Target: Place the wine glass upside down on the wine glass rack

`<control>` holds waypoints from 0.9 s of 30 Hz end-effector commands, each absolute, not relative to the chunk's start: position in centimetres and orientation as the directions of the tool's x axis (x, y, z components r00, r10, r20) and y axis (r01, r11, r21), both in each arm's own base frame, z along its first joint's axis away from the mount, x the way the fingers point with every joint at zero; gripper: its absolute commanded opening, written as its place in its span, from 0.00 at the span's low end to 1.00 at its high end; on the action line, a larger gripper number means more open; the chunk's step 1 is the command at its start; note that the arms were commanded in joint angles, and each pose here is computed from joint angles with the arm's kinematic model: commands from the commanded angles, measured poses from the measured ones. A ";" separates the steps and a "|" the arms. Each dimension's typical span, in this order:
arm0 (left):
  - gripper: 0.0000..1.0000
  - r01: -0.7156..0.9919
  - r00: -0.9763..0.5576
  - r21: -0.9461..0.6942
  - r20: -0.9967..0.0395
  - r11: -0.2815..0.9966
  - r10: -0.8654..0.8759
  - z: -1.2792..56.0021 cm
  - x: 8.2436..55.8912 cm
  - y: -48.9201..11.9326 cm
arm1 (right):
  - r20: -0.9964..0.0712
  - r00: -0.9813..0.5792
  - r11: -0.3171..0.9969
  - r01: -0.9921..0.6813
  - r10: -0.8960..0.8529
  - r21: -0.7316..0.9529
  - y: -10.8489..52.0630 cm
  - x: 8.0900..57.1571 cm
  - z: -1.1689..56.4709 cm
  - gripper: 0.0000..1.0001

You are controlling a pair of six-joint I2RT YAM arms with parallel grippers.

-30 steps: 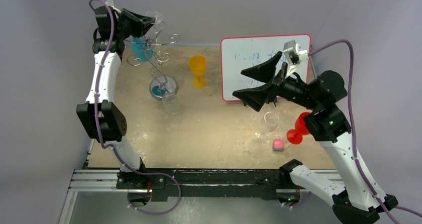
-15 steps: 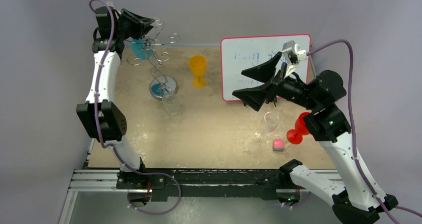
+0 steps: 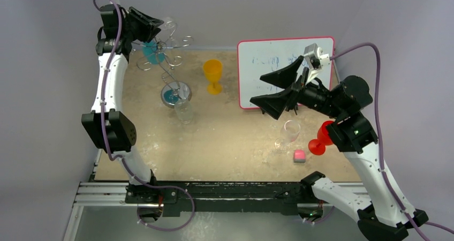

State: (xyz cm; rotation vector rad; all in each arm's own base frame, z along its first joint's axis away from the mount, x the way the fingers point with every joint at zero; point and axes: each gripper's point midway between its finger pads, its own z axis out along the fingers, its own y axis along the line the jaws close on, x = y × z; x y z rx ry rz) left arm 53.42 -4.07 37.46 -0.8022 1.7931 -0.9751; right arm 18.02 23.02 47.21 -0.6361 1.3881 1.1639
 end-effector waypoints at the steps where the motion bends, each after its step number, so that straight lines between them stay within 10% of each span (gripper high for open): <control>1: 0.38 -0.011 -0.273 -0.817 -0.552 0.576 -0.788 43.3 51.5 -2.9 | -0.954 -0.131 0.372 -0.899 0.268 0.229 22.5 17.7 48.8 1.00; 15: 0.60 -0.103 -0.130 -0.666 -0.727 0.739 -0.674 47.0 46.6 0.5 | -0.931 -0.197 0.650 -0.671 0.308 0.356 19.3 22.7 45.9 1.00; 27: 0.68 -0.149 -0.231 -0.500 -0.821 0.853 -0.522 44.5 37.3 0.4 | -0.811 -0.385 0.897 0.160 0.441 0.412 9.4 27.7 34.4 0.98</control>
